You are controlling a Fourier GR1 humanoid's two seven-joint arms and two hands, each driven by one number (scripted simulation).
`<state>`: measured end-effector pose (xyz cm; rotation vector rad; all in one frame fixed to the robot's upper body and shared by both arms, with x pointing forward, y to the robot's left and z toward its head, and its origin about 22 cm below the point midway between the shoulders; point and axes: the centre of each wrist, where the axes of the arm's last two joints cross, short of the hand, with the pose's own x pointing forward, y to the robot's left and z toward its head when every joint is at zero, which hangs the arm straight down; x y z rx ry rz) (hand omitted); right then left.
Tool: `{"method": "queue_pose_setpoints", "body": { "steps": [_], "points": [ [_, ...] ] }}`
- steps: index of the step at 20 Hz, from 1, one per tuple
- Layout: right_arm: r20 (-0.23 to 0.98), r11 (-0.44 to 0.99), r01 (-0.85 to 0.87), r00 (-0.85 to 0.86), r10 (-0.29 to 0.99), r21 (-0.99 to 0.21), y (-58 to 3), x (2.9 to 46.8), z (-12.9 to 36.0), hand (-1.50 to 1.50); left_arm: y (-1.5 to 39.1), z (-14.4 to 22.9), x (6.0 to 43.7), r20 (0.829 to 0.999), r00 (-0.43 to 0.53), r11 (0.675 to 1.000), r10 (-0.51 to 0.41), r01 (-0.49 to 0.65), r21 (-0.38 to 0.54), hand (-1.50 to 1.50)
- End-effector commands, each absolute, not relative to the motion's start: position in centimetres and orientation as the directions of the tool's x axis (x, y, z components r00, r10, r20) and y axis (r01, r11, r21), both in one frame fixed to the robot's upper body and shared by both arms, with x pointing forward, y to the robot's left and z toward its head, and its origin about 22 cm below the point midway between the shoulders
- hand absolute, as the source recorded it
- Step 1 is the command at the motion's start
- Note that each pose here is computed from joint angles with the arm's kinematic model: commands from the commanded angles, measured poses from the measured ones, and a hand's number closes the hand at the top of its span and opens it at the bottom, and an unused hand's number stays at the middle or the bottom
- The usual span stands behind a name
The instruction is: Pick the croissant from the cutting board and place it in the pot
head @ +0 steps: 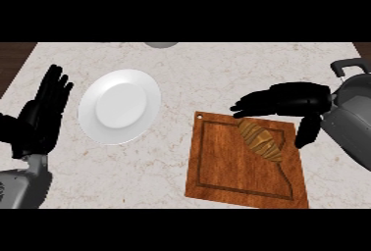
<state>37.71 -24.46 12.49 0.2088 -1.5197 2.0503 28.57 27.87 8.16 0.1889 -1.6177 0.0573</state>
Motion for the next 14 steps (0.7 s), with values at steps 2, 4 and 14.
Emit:
{"method": "queue_pose_setpoints", "body": {
  "steps": [2, 4, 14],
  "points": [
    [0.524, -0.271, -0.597, -0.798, 0.299, -0.755, -25.3, 38.1, 11.7, -1.50, 26.5, 8.6, 27.3, 0.997, -0.049, 0.985, -0.065, -0.164, 0.056, 0.00],
    [0.489, -0.274, -0.579, -0.806, 0.333, -0.768, -24.3, 37.1, 8.1, -1.50, 28.0, 8.8, 27.9, 0.997, -0.037, 0.986, -0.073, -0.155, 0.066, 0.00],
    [0.456, -0.302, -0.560, -0.818, 0.351, -0.772, -24.0, 38.6, 7.9, -1.50, 27.3, 8.5, 28.4, 0.996, -0.030, 0.985, -0.086, -0.154, 0.081, 0.00]
  ]
}}
